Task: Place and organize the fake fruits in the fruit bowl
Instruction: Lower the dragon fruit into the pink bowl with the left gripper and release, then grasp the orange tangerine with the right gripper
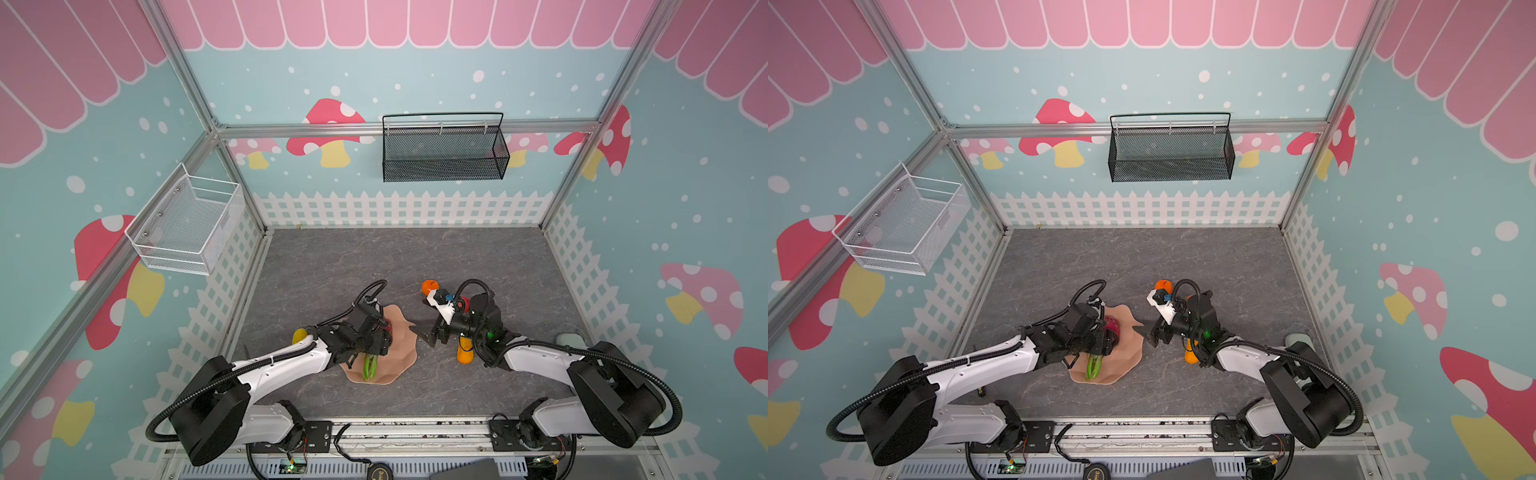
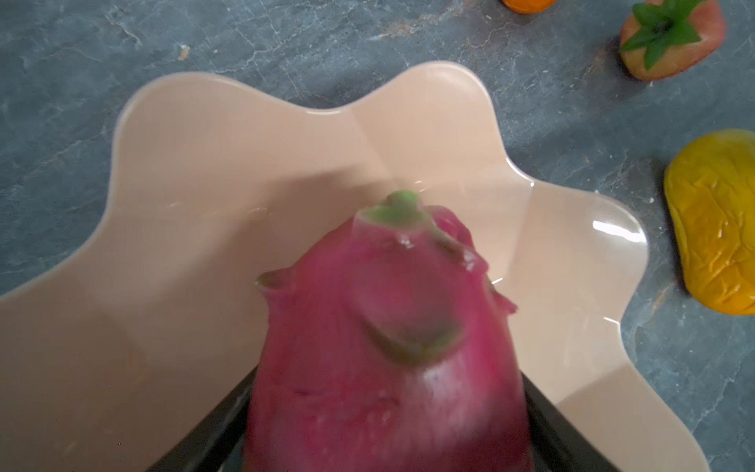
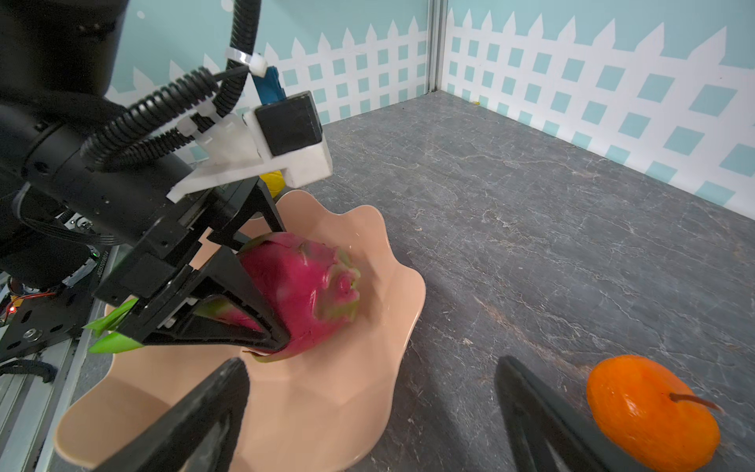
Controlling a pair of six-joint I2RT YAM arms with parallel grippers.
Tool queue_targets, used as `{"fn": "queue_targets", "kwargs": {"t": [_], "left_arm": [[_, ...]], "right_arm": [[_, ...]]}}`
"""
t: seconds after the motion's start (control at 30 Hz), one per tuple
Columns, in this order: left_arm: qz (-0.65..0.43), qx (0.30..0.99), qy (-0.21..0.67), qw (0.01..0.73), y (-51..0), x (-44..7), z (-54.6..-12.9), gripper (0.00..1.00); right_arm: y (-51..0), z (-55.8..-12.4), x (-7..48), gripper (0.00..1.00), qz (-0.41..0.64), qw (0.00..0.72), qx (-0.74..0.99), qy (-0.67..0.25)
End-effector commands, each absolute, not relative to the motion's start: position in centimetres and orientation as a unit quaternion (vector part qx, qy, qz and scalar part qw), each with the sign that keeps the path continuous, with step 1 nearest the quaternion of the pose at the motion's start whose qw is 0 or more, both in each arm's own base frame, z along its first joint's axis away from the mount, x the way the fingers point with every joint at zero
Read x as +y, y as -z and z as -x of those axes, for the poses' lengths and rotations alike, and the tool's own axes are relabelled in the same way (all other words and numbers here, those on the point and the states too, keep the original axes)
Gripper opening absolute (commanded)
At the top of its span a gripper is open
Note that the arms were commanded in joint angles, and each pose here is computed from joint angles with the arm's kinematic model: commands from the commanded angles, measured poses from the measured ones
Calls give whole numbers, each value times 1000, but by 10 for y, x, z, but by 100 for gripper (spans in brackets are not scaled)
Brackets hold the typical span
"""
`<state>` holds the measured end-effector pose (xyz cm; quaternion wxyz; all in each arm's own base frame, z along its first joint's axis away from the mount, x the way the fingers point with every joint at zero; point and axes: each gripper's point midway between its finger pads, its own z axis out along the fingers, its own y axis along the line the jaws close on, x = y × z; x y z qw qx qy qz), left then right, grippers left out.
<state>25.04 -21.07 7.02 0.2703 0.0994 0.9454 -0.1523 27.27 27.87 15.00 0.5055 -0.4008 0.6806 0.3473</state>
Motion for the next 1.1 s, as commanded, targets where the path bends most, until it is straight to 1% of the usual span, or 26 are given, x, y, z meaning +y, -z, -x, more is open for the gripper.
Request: {"fn": "queue_targets", "kwargs": {"t": [0.0,0.03,0.07,0.2,0.27,0.33,0.5,0.6,0.7,0.93,1.07], "left_arm": [[-103,943,161,273,-71,-216,-249,86],[-103,942,162,275,-72,-216,-249,99],[-104,941,164,279,-74,-216,-249,100],[-103,936,164,293,-84,-213,-249,100],[-103,933,165,304,-93,-210,-249,100],[-104,927,166,319,-106,-208,-249,100],[-101,897,181,391,-157,-197,-251,100],[-101,881,194,419,-178,-193,-248,100],[-104,873,204,430,-189,-190,-243,100],[-111,872,196,435,-186,-184,-239,100],[-111,873,190,436,-182,-184,-241,100]], "right_arm": [[-152,-274,282,97,411,507,674,-346],[-152,-275,282,97,409,506,676,-345],[-151,-276,282,97,406,505,679,-345],[-148,-281,281,97,396,501,691,-339],[-150,-290,276,97,375,510,703,-324],[-149,-304,264,97,335,519,730,-292],[-133,-345,211,97,208,527,806,-171],[-120,-363,200,98,174,500,833,-164],[-109,-383,202,100,164,470,852,-162],[-76,-412,214,89,180,434,871,-139],[-62,-418,215,88,182,429,876,-128]]}}
